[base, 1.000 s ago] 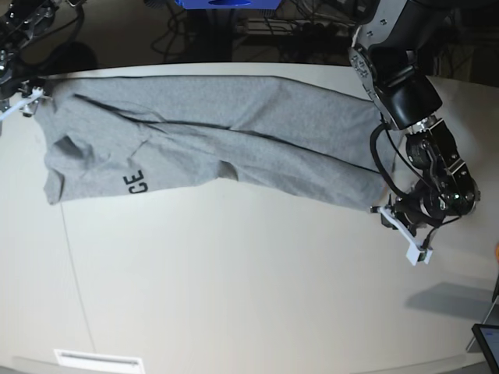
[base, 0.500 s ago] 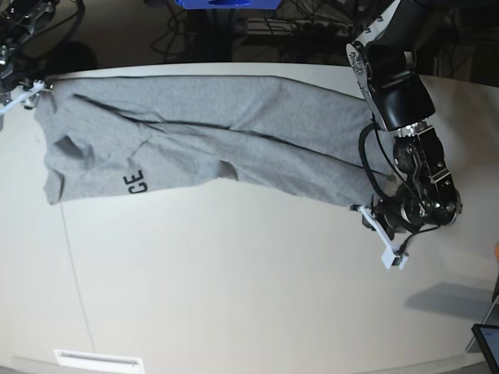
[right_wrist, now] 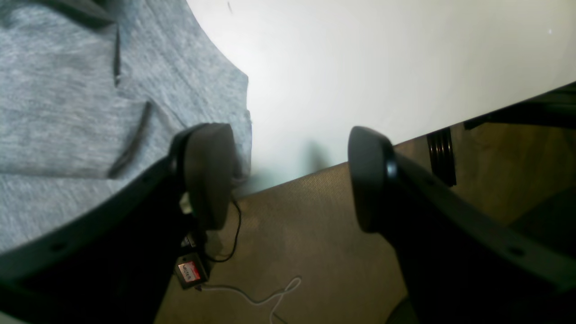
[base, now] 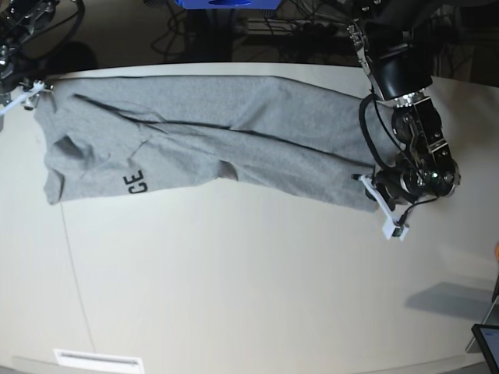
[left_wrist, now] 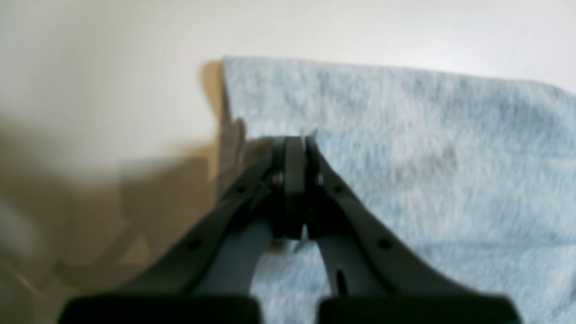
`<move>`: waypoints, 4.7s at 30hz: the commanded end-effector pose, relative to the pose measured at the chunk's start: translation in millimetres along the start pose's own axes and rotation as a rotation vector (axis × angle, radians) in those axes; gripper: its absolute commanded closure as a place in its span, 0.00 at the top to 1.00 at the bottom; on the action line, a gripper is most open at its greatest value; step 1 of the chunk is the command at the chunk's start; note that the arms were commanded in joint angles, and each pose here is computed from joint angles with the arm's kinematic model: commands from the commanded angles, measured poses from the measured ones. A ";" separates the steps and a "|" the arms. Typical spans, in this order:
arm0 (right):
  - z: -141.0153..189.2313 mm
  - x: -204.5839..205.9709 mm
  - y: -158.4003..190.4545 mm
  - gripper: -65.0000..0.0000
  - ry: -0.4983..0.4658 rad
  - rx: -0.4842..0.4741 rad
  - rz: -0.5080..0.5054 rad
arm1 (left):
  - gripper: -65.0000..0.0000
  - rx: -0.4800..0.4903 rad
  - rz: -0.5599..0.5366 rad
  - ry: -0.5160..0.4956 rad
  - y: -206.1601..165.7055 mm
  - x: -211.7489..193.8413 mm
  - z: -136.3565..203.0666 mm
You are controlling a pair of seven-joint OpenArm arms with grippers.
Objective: Fold the T-shirt properly
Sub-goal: 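Lower the left gripper to the edge at the shirt's hem end, then grasp the hem-end edge with the left gripper and tug it outward, then open the left gripper and reposition it along the hem-end edge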
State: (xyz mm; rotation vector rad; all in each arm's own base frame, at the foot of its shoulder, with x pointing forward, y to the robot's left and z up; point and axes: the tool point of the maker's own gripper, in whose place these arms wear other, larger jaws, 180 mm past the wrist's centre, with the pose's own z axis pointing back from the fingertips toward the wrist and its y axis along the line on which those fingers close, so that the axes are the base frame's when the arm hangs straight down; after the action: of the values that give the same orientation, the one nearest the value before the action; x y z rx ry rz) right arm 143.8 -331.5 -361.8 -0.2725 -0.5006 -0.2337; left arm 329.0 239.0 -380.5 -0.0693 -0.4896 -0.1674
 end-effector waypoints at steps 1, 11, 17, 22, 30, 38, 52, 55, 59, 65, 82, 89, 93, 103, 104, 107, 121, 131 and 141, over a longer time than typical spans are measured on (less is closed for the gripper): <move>2.1 7.4 -2.5 0.58 -0.029 -0.006 0.001 | 0.00 0.023 -0.023 -0.065 5.3 19.0 12.6; 0.6 5.2 -2.0 0.58 -0.021 -0.003 -0.001 | 0.00 0.052 -0.055 -0.039 2.0 -3.7 22.6; 0.2 4.9 -1.8 0.58 -0.018 -0.002 -0.002 | 0.00 0.080 -0.098 -0.033 -6.6 -28.1 37.1; 0.2 5.4 -1.8 0.58 -0.021 -0.002 -0.002 | 0.00 0.101 -0.135 -0.061 -13.4 -33.2 53.7; -0.2 8.3 -0.7 0.58 -0.025 0.001 -0.004 | 0.00 -0.066 0.039 -0.316 -16.4 31.3 73.4; -0.2 8.3 -0.7 0.58 -0.025 0.001 -0.004 | 0.00 -0.213 0.191 -0.225 -24.2 53.1 19.8; -0.1 8.5 -0.8 0.58 -0.028 0.000 -0.003 | 0.00 -0.289 0.176 -0.081 -64.8 53.4 -14.6; -0.1 8.5 -0.8 0.58 -0.028 0.000 -0.003 | 0.00 -0.292 0.170 -0.052 -68.5 41.5 -18.4; -0.1 8.5 -0.8 0.58 -0.028 0.000 -0.003 | 0.00 -0.263 0.171 -0.014 -56.8 21.9 -19.9; -0.2 9.1 -0.7 0.58 -0.030 0.001 -0.004 | 0.00 -0.178 0.107 -0.035 -34.7 8.2 1.5; -0.9 10.0 2.4 0.58 -0.030 0.007 -0.012 | 0.00 -0.018 0.126 -0.176 16.7 7.6 57.5; -1.6 7.6 7.2 0.59 -0.025 0.018 -0.019 | 0.26 0.028 0.245 -0.094 62.7 -23.5 50.7; -3.7 11.4 19.1 0.59 -0.029 0.047 0.010 | 0.34 0.023 0.251 -0.089 62.1 -25.4 48.8; -5.2 7.8 32.6 0.58 -0.023 0.079 0.024 | 0.34 -0.083 0.303 -0.162 51.8 1.3 46.5; -5.2 7.8 32.6 0.58 -0.023 0.079 0.024 | 0.34 -0.089 0.310 -0.164 51.4 3.1 45.0; -5.1 7.6 32.1 0.58 -0.023 0.078 0.023 | 0.34 -0.098 0.326 -0.160 52.7 4.7 41.8; -5.0 8.9 30.3 0.58 -0.025 0.074 0.024 | 0.34 -0.140 0.375 -0.131 50.1 5.1 26.4; -5.1 10.1 30.6 0.58 -0.028 0.074 0.023 | 0.34 -0.156 0.376 -0.153 44.2 14.5 26.3; -5.0 10.6 30.1 0.58 -0.030 0.073 0.024 | 0.34 -0.158 0.372 -0.181 46.8 28.9 29.9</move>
State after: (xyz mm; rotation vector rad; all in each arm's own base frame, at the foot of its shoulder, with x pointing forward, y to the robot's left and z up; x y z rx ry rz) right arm 156.8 -301.3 -375.9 -0.1927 -0.4961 -0.1949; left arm 336.6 279.0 -358.6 -0.3343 -0.5772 0.1744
